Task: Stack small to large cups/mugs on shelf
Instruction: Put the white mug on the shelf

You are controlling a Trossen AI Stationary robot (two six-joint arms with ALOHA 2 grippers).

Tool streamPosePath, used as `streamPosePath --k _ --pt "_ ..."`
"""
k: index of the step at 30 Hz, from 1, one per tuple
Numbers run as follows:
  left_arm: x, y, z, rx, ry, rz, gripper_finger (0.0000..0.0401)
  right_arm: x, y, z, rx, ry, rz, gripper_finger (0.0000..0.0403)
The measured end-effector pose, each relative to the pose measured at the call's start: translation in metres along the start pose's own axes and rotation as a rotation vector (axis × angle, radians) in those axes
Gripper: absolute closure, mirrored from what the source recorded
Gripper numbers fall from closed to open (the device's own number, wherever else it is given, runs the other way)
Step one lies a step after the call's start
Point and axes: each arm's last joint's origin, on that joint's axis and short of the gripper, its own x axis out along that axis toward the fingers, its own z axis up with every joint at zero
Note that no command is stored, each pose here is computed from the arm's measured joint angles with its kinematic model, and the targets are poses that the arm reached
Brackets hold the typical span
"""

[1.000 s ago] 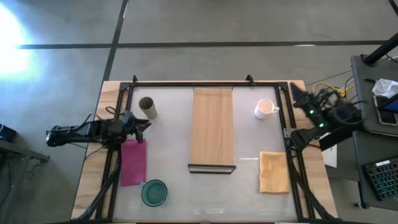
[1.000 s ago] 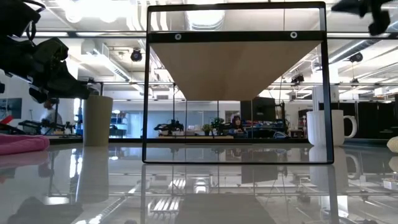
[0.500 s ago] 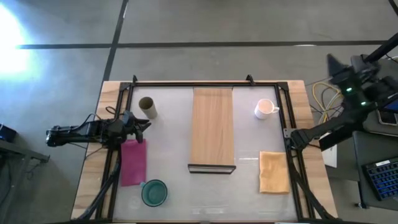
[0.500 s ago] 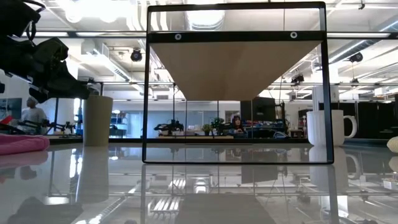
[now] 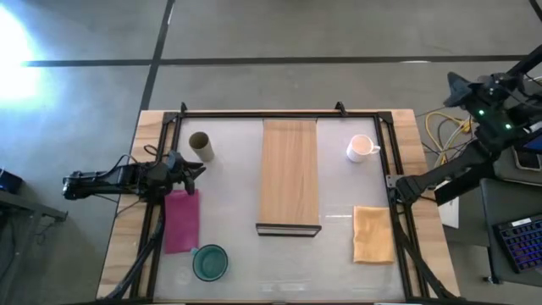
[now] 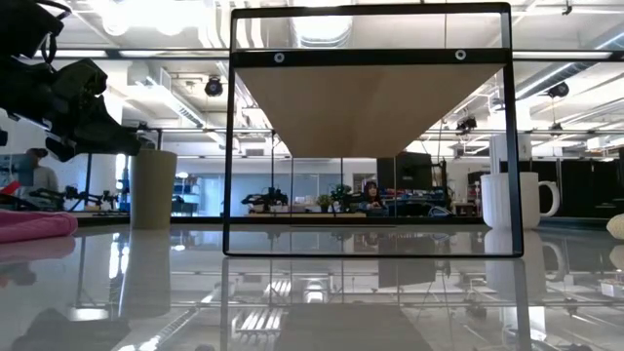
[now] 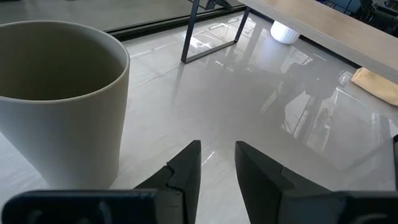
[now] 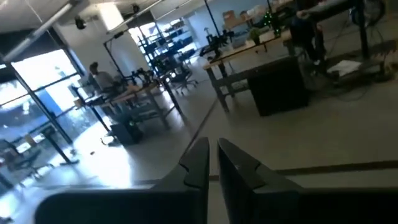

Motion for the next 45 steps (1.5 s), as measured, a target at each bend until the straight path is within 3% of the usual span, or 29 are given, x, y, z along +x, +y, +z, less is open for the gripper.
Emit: streamPosePath --k 6,12,15,18,20,22,24,29,30,32,36,38,41,43,45 --pt "0.0 0.0 0.0 0.0 0.0 0.0 0.0317 0.0 0.01 -0.001 -0.022 0.001 0.002 0.0276" --pt "0.0 0.0 0.0 0.0 0.0 0.0 0.0317 0.001 0.034 -0.04 0.113 0.025 0.064 0.0207" --pt "0.0 0.0 0.0 0.0 0.0 0.0 0.0317 -0.001 0.051 -0.07 0.176 0.038 0.142 0.0201" --pt "0.0 0.0 0.0 0.0 0.0 0.0 0.0317 -0.003 0.057 -0.082 0.364 0.043 0.315 0.02" --pt "0.0 0.0 0.0 0.0 0.0 0.0 0.0317 -0.003 0.056 -0.084 0.526 0.082 0.264 0.02" --pt "0.0 0.0 0.0 0.0 0.0 0.0 0.0317 -0.003 0.053 -0.087 0.488 0.096 0.155 0.02" --pt "0.0 0.0 0.0 0.0 0.0 0.0 0.0317 -0.002 0.052 -0.088 0.392 0.092 0.145 0.02" --pt "0.0 0.0 0.0 0.0 0.001 0.0 0.0317 -0.002 0.052 -0.081 0.38 0.093 0.142 0.02" --pt "0.0 0.0 0.0 0.0 0.0 0.0 0.0317 -0.003 0.055 -0.082 0.39 0.094 0.169 0.02" --pt "0.0 0.0 0.0 0.0 0.001 0.0 0.0317 -0.005 0.061 -0.083 0.43 0.088 0.335 0.02" --pt "0.0 0.0 0.0 0.0 0.001 0.0 0.0317 -0.016 0.077 -0.088 0.446 0.089 0.938 0.02" --pt "0.0 0.0 0.0 0.0 0.0 0.0 0.0317 -0.025 0.09 -0.092 0.455 0.074 1.162 0.02" --pt "0.0 0.0 0.0 0.0 0.0 0.0 0.0317 -0.034 0.111 -0.09 0.451 -0.135 1.36 0.02" --pt "0.0 0.0 0.0 0.0 0.001 0.0 0.0317 -0.038 0.126 -0.088 0.39 -0.322 1.37 0.02" --pt "0.0 0.0 0.0 0.0 0.0 0.0 0.0317 -0.034 0.141 -0.086 0.327 -0.389 1.13 0.02"
